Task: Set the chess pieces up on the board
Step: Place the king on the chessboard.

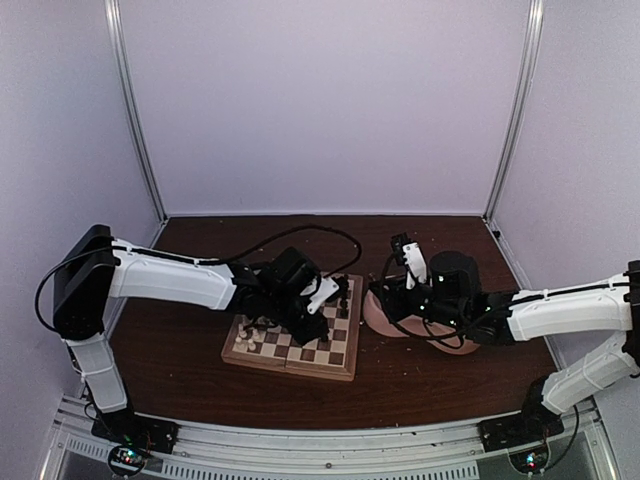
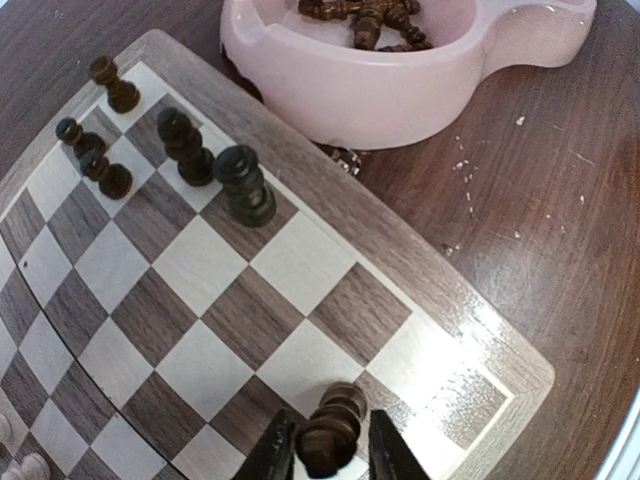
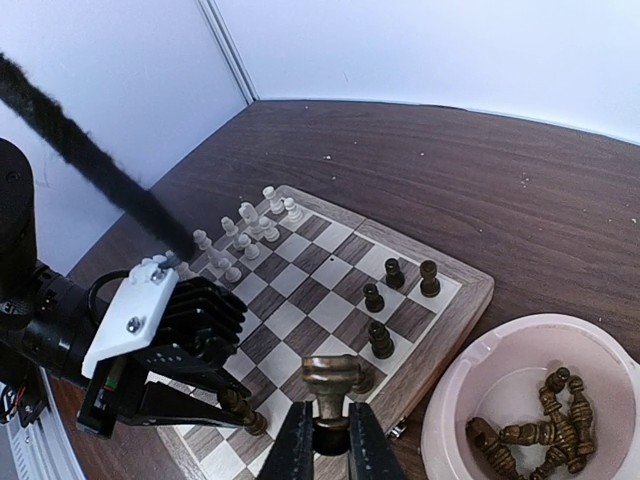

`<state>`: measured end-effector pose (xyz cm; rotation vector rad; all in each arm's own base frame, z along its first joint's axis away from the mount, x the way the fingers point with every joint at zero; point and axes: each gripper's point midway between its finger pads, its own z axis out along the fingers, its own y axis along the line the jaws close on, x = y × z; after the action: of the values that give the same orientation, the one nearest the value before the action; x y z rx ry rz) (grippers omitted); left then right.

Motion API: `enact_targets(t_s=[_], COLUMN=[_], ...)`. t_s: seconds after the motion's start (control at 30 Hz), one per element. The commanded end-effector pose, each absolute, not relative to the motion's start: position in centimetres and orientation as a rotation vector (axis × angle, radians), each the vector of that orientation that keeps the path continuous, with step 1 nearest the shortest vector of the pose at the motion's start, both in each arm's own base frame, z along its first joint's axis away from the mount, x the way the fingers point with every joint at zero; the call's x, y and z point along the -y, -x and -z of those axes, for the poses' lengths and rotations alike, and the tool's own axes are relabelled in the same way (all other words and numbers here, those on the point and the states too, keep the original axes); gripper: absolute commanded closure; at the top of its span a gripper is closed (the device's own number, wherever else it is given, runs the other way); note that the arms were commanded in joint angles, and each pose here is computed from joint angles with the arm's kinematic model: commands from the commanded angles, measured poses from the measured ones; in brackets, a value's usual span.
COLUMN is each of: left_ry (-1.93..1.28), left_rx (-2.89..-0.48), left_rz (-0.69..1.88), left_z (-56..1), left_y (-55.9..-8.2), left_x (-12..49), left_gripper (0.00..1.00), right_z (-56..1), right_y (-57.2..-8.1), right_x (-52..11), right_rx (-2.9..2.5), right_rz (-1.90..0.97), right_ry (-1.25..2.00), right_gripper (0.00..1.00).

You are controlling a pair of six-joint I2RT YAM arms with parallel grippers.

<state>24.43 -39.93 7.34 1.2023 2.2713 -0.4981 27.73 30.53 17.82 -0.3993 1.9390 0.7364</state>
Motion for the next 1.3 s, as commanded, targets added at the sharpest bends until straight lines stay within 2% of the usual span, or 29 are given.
enact_targets(t_s=[0.0, 0.13, 0.33, 0.77, 1.27], left_ry=[-1.224, -1.184, -1.072, -0.918, -1.122], left_rx=[-2.24, -2.197, -2.052, -1.796, -1.372], left_rz=[0.481, 0.526, 0.601, 0.684, 0.61], left_z=[-7.8, -9.2, -13.9, -20.9, -22.1], left_y=[-24.4, -24.1, -23.5, -22.7, -19.8], left_x=[40.7, 40.6, 38.6, 33.9, 33.9], left_gripper=[0.62, 0.35, 0.27, 0.27, 0.3], right_z=[-18.7, -18.9, -19.2, -18.9, -18.6], right_y=[-28.0, -27.9, -27.3, -25.1, -22.6], right_x=[-29.9, -30.0, -30.8, -35.4, -38.5], right_rx=[-1.91, -1.905, -1.899, -1.918, -1.928], right_rz=[-0.728, -0.738, -0.774, -0.952, -1.036], right_ry=[0.369, 0.382, 0.434, 0.68, 0.854], right_gripper=[0.93, 0.93, 0.93, 0.93, 0.92])
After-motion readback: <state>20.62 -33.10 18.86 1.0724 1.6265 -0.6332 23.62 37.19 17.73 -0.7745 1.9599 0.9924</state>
